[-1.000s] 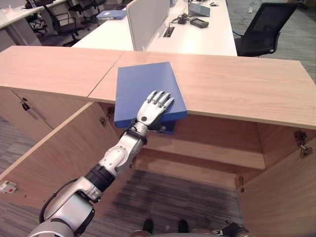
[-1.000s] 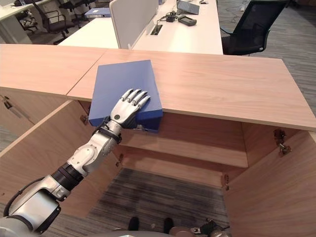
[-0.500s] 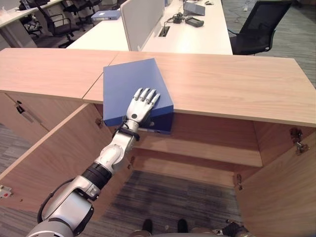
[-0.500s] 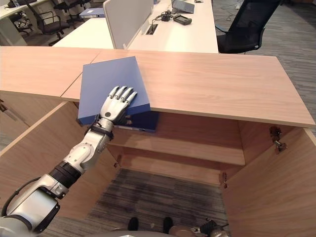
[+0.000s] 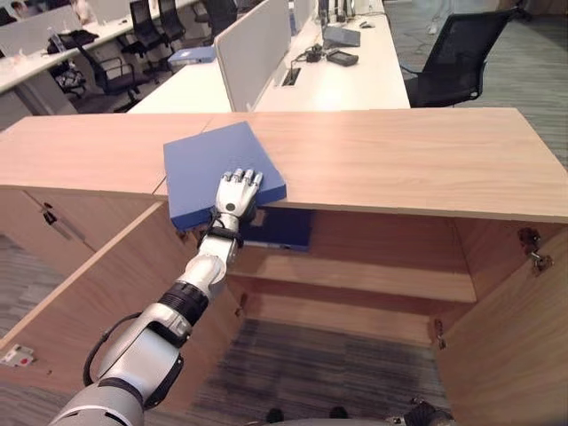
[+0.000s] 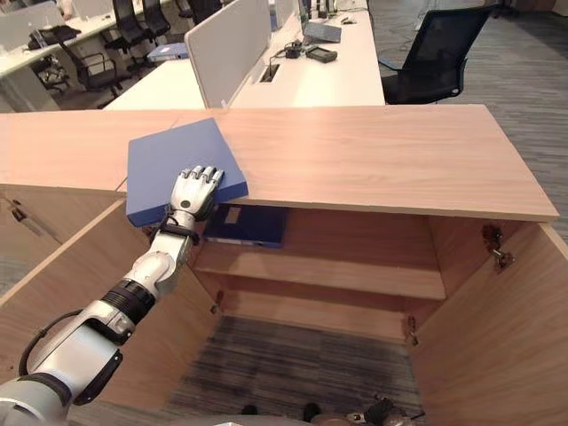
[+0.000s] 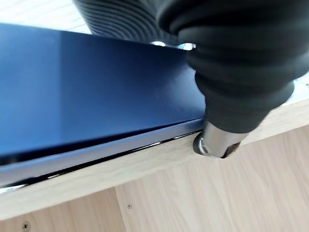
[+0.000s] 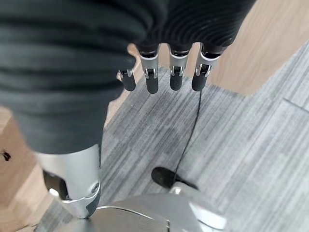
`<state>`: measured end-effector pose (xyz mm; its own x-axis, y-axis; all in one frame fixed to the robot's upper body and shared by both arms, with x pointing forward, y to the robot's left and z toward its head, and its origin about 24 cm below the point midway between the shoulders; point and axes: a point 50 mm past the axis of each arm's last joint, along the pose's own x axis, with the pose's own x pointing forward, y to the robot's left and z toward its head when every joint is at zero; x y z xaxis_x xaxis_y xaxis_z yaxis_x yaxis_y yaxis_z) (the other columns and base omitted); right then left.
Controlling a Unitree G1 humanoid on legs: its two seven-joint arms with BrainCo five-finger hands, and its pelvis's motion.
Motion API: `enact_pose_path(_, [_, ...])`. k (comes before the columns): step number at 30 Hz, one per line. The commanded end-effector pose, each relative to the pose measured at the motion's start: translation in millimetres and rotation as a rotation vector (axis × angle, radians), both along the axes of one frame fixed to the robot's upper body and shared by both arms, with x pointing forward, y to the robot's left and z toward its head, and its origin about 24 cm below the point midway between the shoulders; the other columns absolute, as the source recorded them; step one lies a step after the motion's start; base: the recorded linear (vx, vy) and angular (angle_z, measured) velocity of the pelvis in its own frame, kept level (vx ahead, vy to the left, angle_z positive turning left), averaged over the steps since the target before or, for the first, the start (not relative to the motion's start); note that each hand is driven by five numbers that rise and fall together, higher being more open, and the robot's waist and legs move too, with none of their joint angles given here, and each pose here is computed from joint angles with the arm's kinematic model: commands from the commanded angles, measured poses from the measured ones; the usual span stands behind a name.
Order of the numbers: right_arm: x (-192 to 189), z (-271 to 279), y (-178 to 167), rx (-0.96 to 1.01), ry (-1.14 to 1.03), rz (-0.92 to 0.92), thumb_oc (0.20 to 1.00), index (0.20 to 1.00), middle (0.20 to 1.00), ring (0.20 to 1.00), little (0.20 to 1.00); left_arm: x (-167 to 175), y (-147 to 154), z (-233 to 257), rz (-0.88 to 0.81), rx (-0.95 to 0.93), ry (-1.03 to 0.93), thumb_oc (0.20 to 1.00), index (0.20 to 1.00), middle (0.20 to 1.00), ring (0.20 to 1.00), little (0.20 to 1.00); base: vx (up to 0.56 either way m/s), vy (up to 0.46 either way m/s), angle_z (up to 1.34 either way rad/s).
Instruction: Put the empty folder in the office cabinet
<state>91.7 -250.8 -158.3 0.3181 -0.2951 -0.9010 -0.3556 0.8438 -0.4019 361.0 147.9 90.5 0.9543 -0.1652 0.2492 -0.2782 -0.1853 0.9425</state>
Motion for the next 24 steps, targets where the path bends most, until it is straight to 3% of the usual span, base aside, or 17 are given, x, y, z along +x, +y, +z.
enact_pose_path(1, [2,-3,15,0.024,-0.003,0.061,1.000,1.000,1.000,1.000,1.000,-7,32,-48,0.136,0.113,0.251,0.200,0.200,0.200,0.200,0.200,0.01,0.008,-0.06])
enact_pose_path(10, [-1,-4,14,0.025,-0.003,0.044,1.000,1.000,1.000,1.000,1.000,-7,40,-50,0.170,0.055,0.258,0.200,0.200,0.200,0.200,0.200,0.00,0.001,0.00])
enact_pose_path(11, [-1,-4,15,0.032,-0.014,0.020,1.000,1.000,1.000,1.000,1.000,-6,36,-34,0.148,-0.118,0.199,0.200,0.200,0.200,0.200,0.200,0.00,0.000,0.00])
enact_pose_path(12, [-1,-4,15,0.032,-0.013,0.022,1.000,1.000,1.000,1.000,1.000,-6,37,-34,0.149,-0.119,0.201,0.200,0.200,0.200,0.200,0.200,0.00,0.000,0.00])
enact_pose_path(13, [-2,-4,15,0.035,-0.015,-0.001,1.000,1.000,1.000,1.000,1.000,-10,34,-21,0.113,-0.248,0.158,0.200,0.200,0.200,0.200,0.200,0.00,0.000,0.00])
enact_pose_path(14, [-7,-4,13,0.039,-0.009,-0.054,1.000,1.000,1.000,1.000,1.000,-25,31,1,0.012,-0.473,0.068,0.200,0.200,0.200,0.200,0.200,0.00,0.000,0.00])
enact_pose_path(15, [-8,-5,13,0.039,-0.007,-0.051,1.000,1.000,1.000,1.000,1.000,-26,32,1,0.016,-0.473,0.071,0.200,0.200,0.200,0.200,0.200,0.02,-0.013,-0.10])
enact_pose_path(16, [-9,-5,12,0.045,-0.003,-0.077,1.000,1.000,1.000,1.000,1.000,-48,36,8,-0.057,-0.704,0.039,0.200,0.200,0.200,0.200,0.200,0.00,0.000,0.00])
enact_pose_path(17, [-10,-5,12,0.045,0.000,-0.074,1.000,1.000,1.000,1.000,1.000,-49,37,7,-0.053,-0.705,0.041,0.200,0.200,0.200,0.200,0.200,0.03,0.006,0.11])
enact_pose_path(18, [-10,-5,12,0.050,0.001,-0.085,1.000,1.000,1.000,1.000,1.000,-68,40,7,-0.103,-0.957,0.045,0.200,0.200,0.200,0.200,0.200,0.02,0.009,0.24])
enact_pose_path(19, [-11,-5,12,0.050,0.003,-0.083,1.000,1.000,1.000,1.000,1.000,-69,41,7,-0.100,-0.958,0.046,0.200,0.200,0.200,0.200,0.200,0.03,0.011,0.13])
enact_pose_path(22, [-14,-5,10,0.065,0.012,-0.095,1.000,1.000,1.000,1.000,1.000,-105,49,9,-0.231,-1.305,0.127,0.200,0.200,0.200,0.200,0.200,0.02,0.015,0.13])
enact_pose_path(24, [-14,-5,8,0.069,0.013,-0.096,1.000,1.000,1.000,1.000,1.000,-124,59,11,-0.267,-1.409,0.153,0.200,0.200,0.200,0.200,0.200,0.02,0.007,0.02])
